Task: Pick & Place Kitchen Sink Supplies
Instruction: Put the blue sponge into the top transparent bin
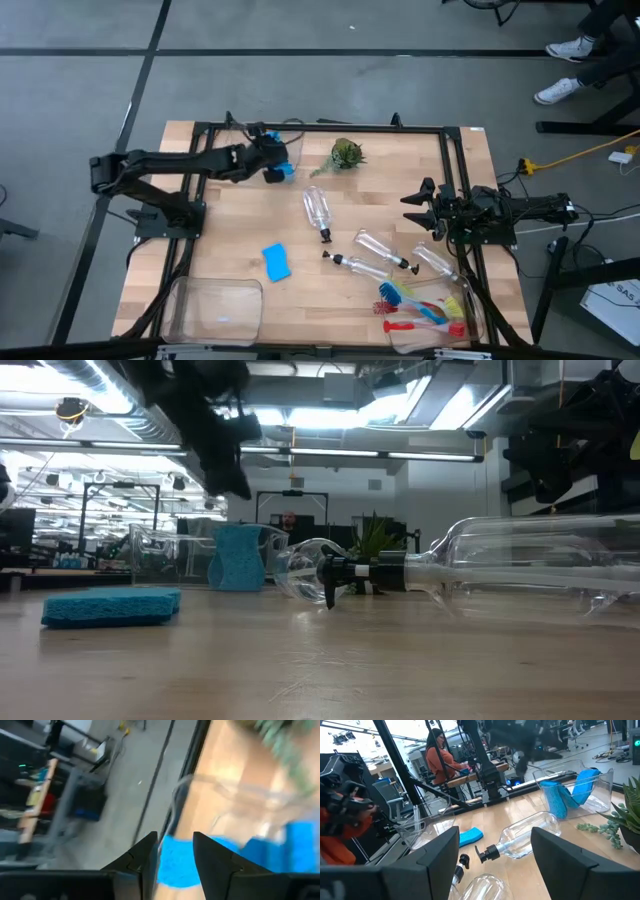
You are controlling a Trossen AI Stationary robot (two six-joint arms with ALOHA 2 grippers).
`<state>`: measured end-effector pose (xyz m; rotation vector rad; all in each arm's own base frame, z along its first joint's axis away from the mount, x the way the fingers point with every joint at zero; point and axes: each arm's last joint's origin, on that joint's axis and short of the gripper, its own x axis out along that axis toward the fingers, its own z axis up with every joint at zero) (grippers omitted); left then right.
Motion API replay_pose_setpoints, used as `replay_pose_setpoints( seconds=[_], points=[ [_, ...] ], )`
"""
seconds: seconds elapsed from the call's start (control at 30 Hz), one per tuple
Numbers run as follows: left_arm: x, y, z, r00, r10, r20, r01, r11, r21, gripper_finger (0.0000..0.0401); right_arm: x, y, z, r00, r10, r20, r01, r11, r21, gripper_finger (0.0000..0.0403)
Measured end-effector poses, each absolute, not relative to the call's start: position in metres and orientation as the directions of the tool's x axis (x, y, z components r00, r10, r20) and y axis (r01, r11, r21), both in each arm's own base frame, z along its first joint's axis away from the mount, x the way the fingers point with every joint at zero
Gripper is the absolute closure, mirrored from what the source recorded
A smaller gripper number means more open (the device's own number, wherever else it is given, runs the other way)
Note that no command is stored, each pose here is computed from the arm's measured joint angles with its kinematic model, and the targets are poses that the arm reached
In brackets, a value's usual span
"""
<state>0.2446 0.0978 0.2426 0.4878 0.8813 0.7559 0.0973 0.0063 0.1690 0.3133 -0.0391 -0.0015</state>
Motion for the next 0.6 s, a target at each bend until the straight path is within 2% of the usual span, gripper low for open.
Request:
replay_pose_setpoints(
  seconds=[0.17, 0.33, 0.47, 0.6],
  points=[
    [0.233, 0.087, 0.267, 0.630, 0.593, -0.501, -0.400, 0.801, 0.444, 0.0286, 0.097, 0.006, 0.169, 0.999, -0.008, 0.039, -0.005, 0.951, 0.308, 0.0158],
    [0.225, 0.070, 0.282, 0.809, 0.326, -0.488, -0.248, 0.944, 0.220, 0.0287, 0.097, 0.006, 0.169, 0.999, -0.008, 0.038, -0.005, 0.951, 0.308, 0.0158],
    [0.223, 0.053, 0.285, 0.869, 0.079, -0.489, -0.091, 0.996, 0.000, 0.0287, 0.097, 0.006, 0.169, 0.999, -0.007, 0.039, -0.005, 0.951, 0.308, 0.0158],
    [0.224, 0.031, 0.277, 0.827, -0.098, -0.554, 0.002, 0.985, -0.171, 0.0288, 0.097, 0.006, 0.169, 0.999, -0.008, 0.038, -0.005, 0.951, 0.308, 0.0158]
  ],
)
